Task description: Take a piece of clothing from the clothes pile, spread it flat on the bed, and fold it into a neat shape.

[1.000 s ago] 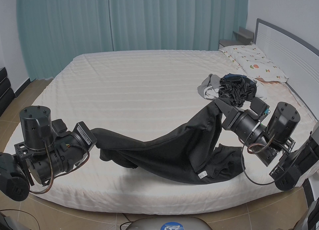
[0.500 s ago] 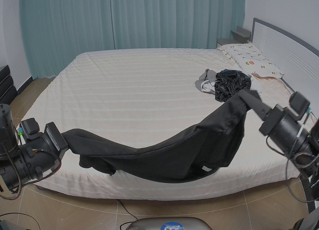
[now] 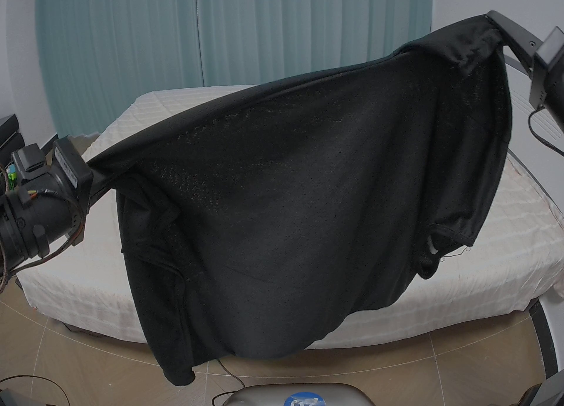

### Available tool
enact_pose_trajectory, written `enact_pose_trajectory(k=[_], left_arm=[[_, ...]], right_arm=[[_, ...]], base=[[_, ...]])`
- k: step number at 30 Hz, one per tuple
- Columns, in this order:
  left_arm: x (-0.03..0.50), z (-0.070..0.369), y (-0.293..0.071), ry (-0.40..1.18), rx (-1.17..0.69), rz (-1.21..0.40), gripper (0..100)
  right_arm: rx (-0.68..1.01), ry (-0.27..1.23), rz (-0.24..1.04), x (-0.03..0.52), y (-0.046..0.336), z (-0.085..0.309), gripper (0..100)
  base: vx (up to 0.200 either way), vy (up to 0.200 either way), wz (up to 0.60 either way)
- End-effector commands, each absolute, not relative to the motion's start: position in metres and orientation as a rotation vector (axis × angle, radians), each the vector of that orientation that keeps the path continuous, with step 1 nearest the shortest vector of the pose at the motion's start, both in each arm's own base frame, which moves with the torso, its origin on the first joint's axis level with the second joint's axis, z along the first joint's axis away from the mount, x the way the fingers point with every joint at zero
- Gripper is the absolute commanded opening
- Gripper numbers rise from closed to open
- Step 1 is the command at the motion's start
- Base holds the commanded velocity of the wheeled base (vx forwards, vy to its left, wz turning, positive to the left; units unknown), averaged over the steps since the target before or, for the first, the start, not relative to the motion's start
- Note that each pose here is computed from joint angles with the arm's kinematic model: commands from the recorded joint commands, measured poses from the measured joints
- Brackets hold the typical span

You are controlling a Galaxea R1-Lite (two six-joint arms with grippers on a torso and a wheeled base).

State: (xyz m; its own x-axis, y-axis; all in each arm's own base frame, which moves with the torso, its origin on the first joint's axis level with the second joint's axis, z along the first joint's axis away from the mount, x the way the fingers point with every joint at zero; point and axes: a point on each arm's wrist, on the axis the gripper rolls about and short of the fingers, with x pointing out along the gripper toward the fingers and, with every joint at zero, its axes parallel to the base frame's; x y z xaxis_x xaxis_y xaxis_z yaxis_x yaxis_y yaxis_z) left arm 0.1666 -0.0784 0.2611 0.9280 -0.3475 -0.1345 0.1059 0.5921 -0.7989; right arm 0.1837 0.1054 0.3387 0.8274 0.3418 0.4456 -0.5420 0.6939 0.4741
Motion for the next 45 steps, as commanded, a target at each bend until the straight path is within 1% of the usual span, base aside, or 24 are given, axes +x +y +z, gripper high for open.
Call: enact_pose_trajectory(k=[1,3,7,14,18,19,20,21,23,26,27,28,34,41,42,43,44,45], left_arm=[[0.225,0.247,-0.087,0.354,-0.891,-0.154,0],[0.233,0.244,-0.087,0.367,-0.89,-0.147,0],[0.251,0.233,-0.091,0.43,-0.891,-0.163,0],[0.298,0.206,-0.098,0.512,-0.944,-0.093,0],[0.318,0.192,-0.1,0.539,-0.949,-0.06,0],[0.332,0.181,-0.102,0.554,-0.948,-0.041,0],[0.334,0.18,-0.102,0.555,-0.948,-0.039,0],[0.347,0.169,-0.102,0.56,-0.947,-0.019,0],[0.354,0.163,-0.103,0.56,-0.947,-0.012,0],[0.374,0.142,-0.101,0.568,-0.949,0.017,0],[0.374,0.142,-0.101,0.568,-0.949,0.017,0],[0.384,0.131,-0.101,0.575,-0.948,0.029,0],[0.41,0.102,-0.103,0.574,-0.949,0.048,0],[0.429,0.09,-0.107,0.556,-0.998,0.053,0],[0.437,0.082,-0.109,0.556,-1.009,0.06,0],[0.442,0.079,-0.109,0.553,-1.023,0.066,100],[0.442,0.079,-0.109,0.553,-1.025,0.066,100],[0.451,0.074,-0.108,0.544,-1.047,0.075,100]], right_arm=[[0.601,-0.288,0.381,0.29,0.121,0.314,0],[0.602,-0.304,0.369,0.305,0.123,0.315,0],[0.587,-0.261,0.348,0.337,0.134,0.293,0],[0.573,-0.252,0.337,0.372,0.148,0.267,0],[0.549,-0.262,0.335,0.382,0.152,0.252,0],[0.536,-0.256,0.329,0.39,0.154,0.24,0],[0.534,-0.255,0.328,0.391,0.154,0.238,0],[0.522,-0.251,0.324,0.398,0.156,0.226,0],[0.515,-0.251,0.32,0.402,0.156,0.22,0],[0.486,-0.242,0.296,0.415,0.16,0.194,0],[0.486,-0.242,0.296,0.415,0.16,0.194,0],[0.474,-0.255,0.272,0.423,0.163,0.181,0],[0.472,-0.262,0.256,0.444,0.167,0.155,0],[0.468,-0.26,0.235,0.462,0.167,0.138,0],[0.463,-0.245,0.227,0.468,0.166,0.127,0],[0.459,-0.23,0.227,0.47,0.167,0.119,100],[0.458,-0.228,0.229,0.471,0.167,0.118,100],[0.449,-0.193,0.23,0.475,0.169,0.1,100]], base=[[0.2,0.0,0.0],[0.2,0.0,0.0],[0.2,0.0,0.0],[0.2,0.0,0.0],[0.2,0.0,0.0],[0.2,0.0,0.0],[0.2,0.0,0.0],[0.2,0.0,0.0],[0.2,0.0,0.0],[0.0,0.0,0.0],[0.0,0.0,0.0],[0.0,0.0,0.0],[0.0,0.0,0.0],[0.0,0.0,0.0],[0.0,0.0,0.0],[0.0,0.0,0.0],[0.0,0.0,0.0],[0.0,0.0,0.0]])
